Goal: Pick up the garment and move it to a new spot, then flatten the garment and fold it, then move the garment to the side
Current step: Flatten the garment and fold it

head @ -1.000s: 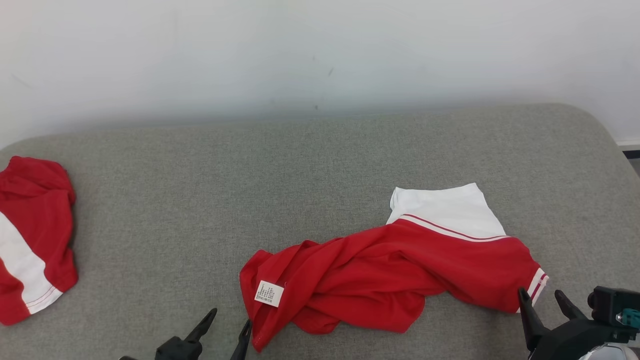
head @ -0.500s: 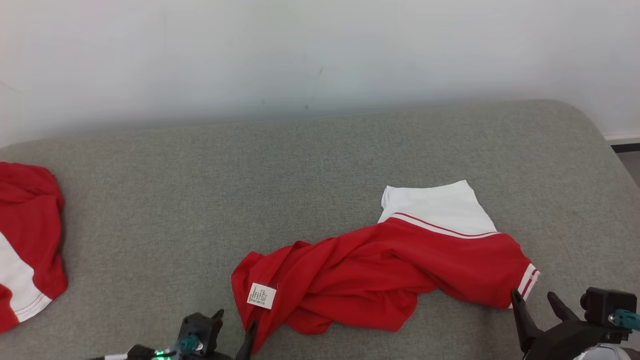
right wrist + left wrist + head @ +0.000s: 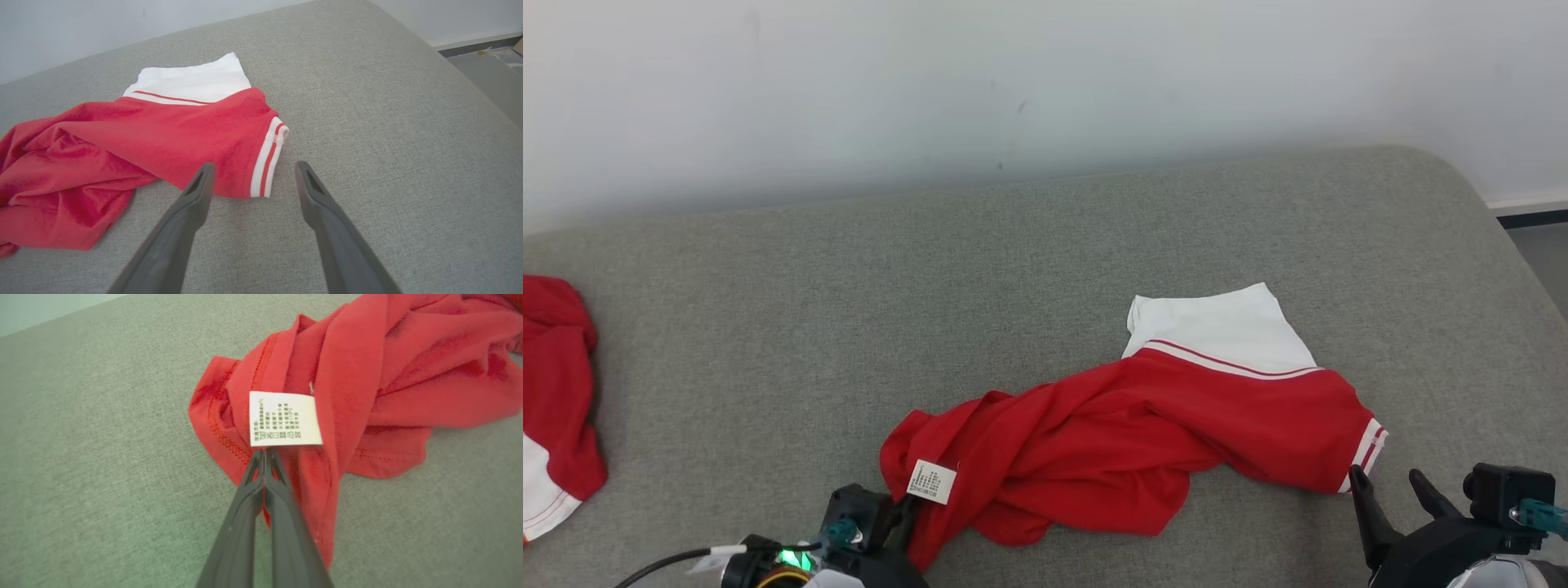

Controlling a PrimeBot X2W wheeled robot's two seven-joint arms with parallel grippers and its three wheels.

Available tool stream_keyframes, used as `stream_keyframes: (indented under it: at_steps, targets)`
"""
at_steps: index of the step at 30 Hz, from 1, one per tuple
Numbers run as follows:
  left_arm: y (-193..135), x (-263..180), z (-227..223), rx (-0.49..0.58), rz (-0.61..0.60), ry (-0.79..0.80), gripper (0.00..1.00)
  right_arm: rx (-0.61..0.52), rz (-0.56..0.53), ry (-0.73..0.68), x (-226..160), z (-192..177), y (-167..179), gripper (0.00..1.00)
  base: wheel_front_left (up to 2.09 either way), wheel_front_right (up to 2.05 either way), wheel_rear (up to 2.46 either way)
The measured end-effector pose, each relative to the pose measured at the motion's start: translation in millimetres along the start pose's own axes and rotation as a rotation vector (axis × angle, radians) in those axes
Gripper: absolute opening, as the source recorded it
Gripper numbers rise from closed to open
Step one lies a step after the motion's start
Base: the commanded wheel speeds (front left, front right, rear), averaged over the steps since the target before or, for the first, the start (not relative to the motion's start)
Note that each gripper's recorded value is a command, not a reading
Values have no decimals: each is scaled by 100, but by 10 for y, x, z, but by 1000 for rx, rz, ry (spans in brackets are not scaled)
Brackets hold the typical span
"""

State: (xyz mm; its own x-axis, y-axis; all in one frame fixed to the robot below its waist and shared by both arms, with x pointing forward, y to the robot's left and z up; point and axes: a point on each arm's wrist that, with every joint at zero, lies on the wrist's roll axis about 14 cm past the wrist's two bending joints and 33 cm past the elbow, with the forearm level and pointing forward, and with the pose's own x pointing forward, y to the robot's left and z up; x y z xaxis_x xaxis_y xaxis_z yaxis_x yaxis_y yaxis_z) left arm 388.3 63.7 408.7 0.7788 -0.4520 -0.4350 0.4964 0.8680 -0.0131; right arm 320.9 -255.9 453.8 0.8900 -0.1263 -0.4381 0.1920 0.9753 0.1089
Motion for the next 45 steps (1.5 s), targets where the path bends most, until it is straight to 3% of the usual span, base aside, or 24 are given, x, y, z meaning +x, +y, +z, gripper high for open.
stream_keyframes:
  at_steps: [8,13,16,18,19,20,29,37,45]
  targets:
    - [354,17,1150,-126,84,-413,0,1,-5,6,9,-15,-16,100,0,0,0]
    - [476,57,1356,-275,91,-461,0,-1,0,9,19,-20,4,100,0,0,0]
    - [631,100,1358,-432,136,-479,0,-2,3,13,23,-31,18,100,0,0,0]
    - [715,162,1229,-438,176,-433,0,-3,2,15,30,-32,19,100,0,0,0]
    - [732,196,1148,-420,183,-400,68,-3,2,15,35,-28,21,100,0,0,0]
    - [738,223,1083,-404,188,-377,100,-3,0,15,40,-25,16,100,0,0,0]
    - [961,222,661,-345,284,-260,100,-10,-24,25,58,-28,-55,100,0,0,0]
    - [579,151,114,-416,178,-44,100,-17,-2,28,79,-22,17,100,0,0,0]
    - [614,156,32,-356,211,27,100,-26,15,36,110,-31,79,100,0,0,0]
